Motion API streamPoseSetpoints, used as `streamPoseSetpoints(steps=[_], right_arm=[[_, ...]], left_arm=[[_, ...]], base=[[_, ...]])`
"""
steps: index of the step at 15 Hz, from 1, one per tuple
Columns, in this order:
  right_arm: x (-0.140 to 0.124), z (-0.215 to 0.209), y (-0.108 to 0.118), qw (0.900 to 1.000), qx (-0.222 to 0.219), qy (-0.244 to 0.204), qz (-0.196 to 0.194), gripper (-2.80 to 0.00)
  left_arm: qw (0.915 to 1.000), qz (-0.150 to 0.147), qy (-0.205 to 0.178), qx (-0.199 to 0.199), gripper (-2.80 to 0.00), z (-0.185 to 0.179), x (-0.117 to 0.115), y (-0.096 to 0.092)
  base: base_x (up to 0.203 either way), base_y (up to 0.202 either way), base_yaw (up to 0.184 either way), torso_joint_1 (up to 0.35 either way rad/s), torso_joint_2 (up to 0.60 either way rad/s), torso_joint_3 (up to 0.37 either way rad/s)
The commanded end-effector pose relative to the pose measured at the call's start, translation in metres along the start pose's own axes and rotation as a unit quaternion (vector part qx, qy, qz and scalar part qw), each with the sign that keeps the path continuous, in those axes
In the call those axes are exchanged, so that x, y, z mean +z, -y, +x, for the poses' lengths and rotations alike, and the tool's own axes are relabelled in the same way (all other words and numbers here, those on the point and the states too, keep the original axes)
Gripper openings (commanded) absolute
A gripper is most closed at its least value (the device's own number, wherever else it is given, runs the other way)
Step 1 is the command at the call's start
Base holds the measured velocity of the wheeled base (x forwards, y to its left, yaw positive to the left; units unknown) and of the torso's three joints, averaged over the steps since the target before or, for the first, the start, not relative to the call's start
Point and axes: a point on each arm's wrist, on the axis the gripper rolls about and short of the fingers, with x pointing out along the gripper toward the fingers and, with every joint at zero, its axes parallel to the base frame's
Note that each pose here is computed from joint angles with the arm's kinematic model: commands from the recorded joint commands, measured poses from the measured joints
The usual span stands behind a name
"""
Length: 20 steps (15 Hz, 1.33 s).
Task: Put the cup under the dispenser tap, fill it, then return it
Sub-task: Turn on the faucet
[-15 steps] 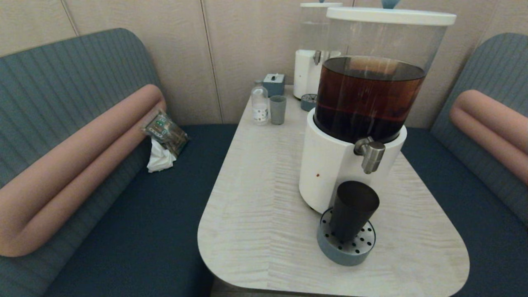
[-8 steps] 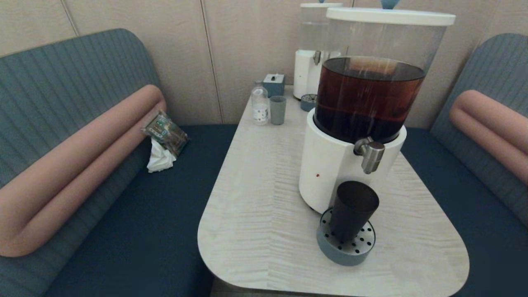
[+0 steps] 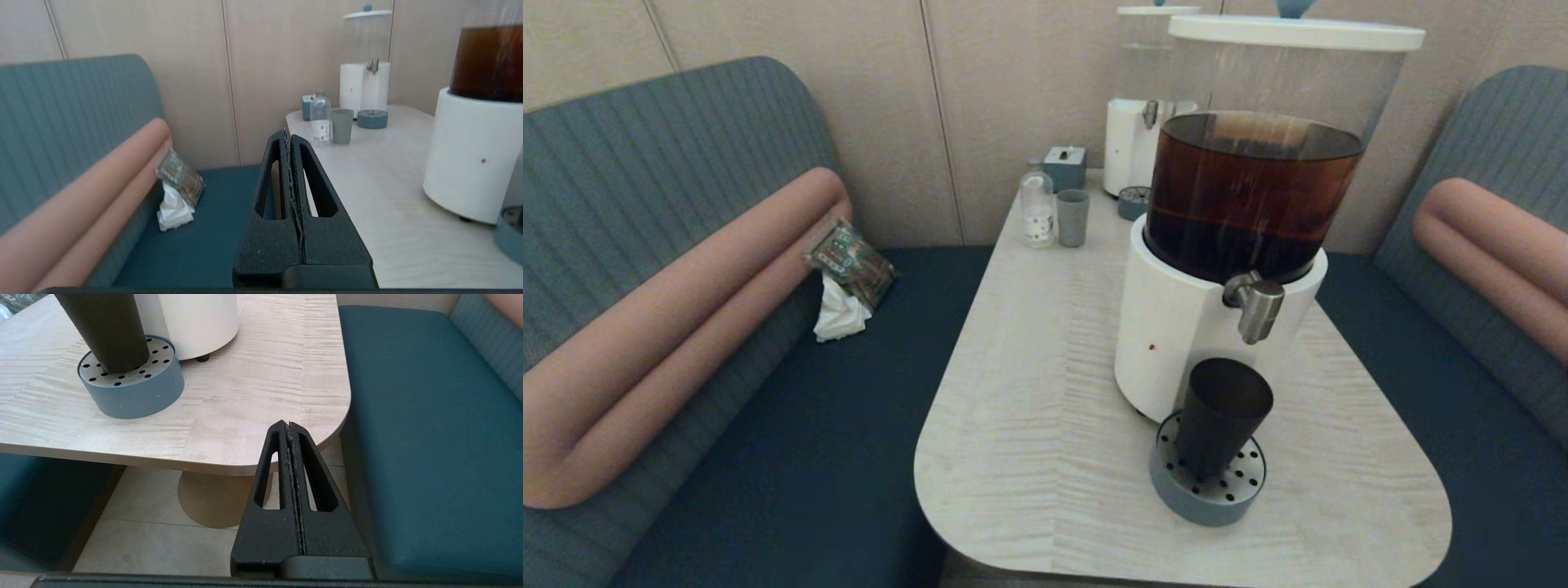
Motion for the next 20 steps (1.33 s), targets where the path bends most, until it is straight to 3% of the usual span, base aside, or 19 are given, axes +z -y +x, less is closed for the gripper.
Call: streamPoseSetpoints(steps=[1, 7, 8, 12, 15, 20], right_arm=[[0.0, 0.0, 0.0, 1.0, 0.0, -0.001, 0.0, -2.8], [0.0, 0.0, 0.0, 1.0, 0.0, 0.0, 0.0, -2.8], [0.0, 0.0, 0.0, 1.0, 0.0, -0.001, 0.0, -2.8], [0.0, 0.0, 0.0, 1.0, 0.0, -0.001, -0.001, -2.8], [0.0, 0.0, 0.0, 1.0, 0.0, -0.001, -0.001, -2.8], [0.0, 0.0, 0.0, 1.0, 0.0, -0.001, -0.001, -2.8]], left_arm=[[1.0, -0.001, -0.005, -0.002, -2.8, -0.005, -0.01, 0.001], [0.9995, -0.002, 0.032, -0.007, -2.8, -0.034, -0.014, 0.003], [0.9998, -0.003, 0.018, -0.007, -2.8, -0.034, -0.024, 0.004], [0.9937, -0.011, -0.112, 0.001, -2.8, -0.036, -0.055, 0.004], [0.9715, -0.004, -0.234, 0.04, -2.8, -0.045, -0.078, 0.003], [0.97, -0.004, -0.24, 0.04, -2.8, -0.045, -0.078, 0.003]], base=[[0.0, 0.0, 0.0, 0.0, 0.0, 0.0], [0.0, 0.0, 0.0, 0.0, 0.0, 0.0], [0.0, 0.0, 0.0, 0.0, 0.0, 0.0], [0.0, 0.0, 0.0, 0.0, 0.0, 0.0], [0.0, 0.0, 0.0, 0.0, 0.0, 0.0], [0.0, 0.0, 0.0, 0.0, 0.0, 0.0]])
